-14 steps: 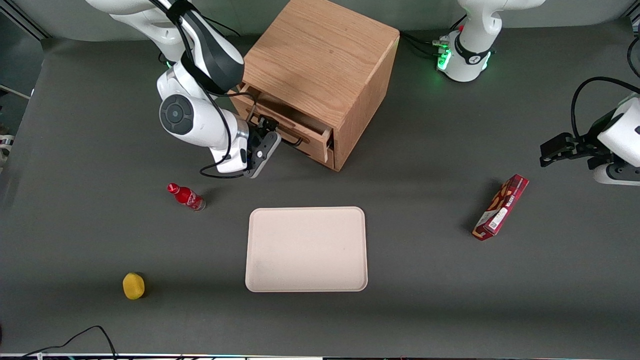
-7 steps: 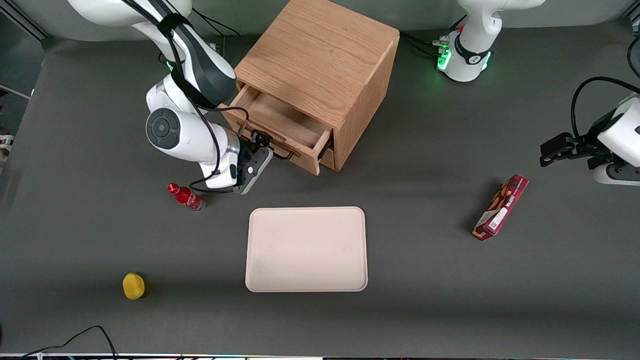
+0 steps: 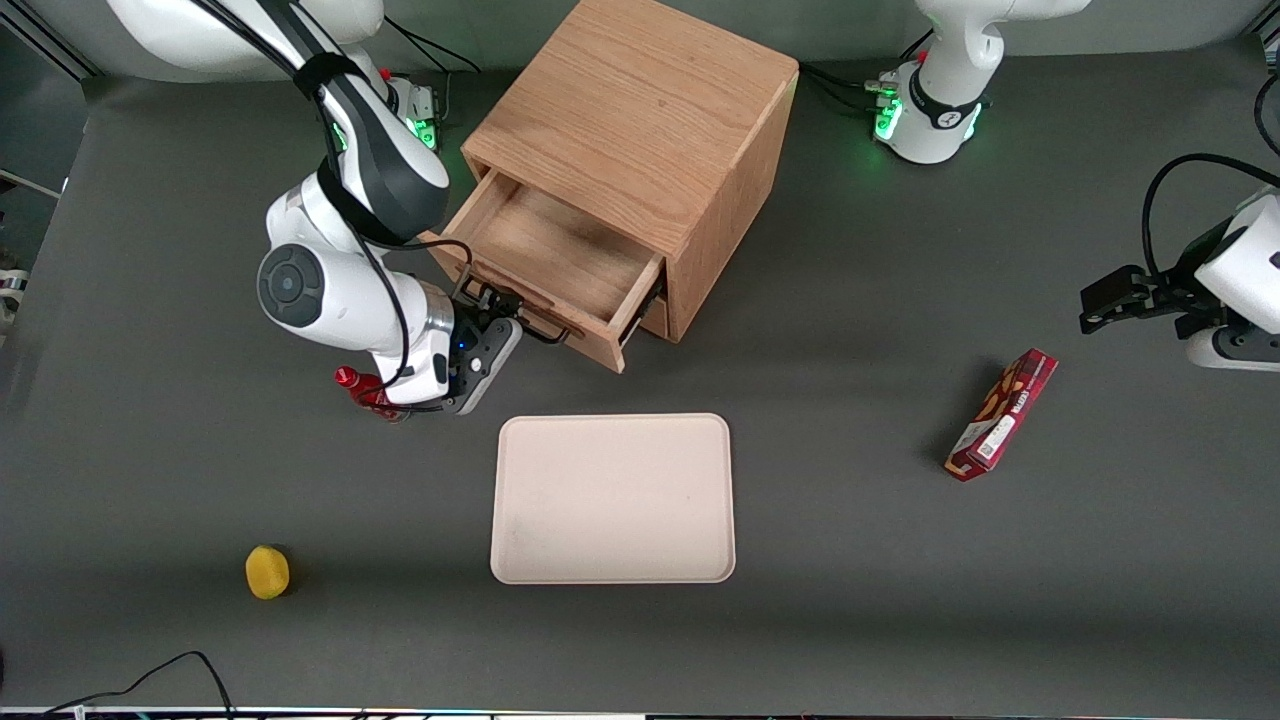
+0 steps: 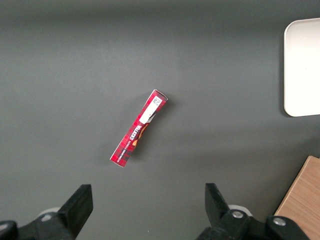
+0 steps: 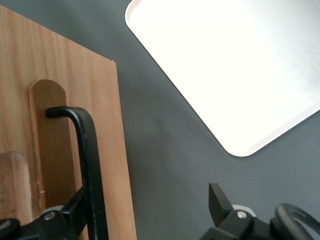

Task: Open upper drawer
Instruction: 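Pull the upper drawer outward by its handle with the right gripper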

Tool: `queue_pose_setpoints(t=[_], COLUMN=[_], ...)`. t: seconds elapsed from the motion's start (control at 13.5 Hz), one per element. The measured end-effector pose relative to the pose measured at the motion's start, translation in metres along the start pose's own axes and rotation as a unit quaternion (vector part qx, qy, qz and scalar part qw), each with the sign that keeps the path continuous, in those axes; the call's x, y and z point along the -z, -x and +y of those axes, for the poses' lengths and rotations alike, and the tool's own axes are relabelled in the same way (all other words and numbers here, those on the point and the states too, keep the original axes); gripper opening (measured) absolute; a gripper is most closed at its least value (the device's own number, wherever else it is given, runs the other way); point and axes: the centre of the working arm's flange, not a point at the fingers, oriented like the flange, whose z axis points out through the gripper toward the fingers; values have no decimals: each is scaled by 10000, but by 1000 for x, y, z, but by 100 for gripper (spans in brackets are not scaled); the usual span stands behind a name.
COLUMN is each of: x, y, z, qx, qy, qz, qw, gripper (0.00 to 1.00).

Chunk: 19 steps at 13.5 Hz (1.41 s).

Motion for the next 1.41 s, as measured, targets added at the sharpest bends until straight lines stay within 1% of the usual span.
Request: queue_pose_setpoints(t=[0.37,0.59,0.74,1.11,1.41], x=[3,5,14,25,26], y=[-4,-10,-12,-13,-11], z=[29,43,59,90,97], qx=[60,105,32,127,263], qy=[125,214,213,353,318], qz=[35,5,-15,-46,-102], qw=[9999,9997,9998,9993,9991], gripper=[100,100,100,100,100])
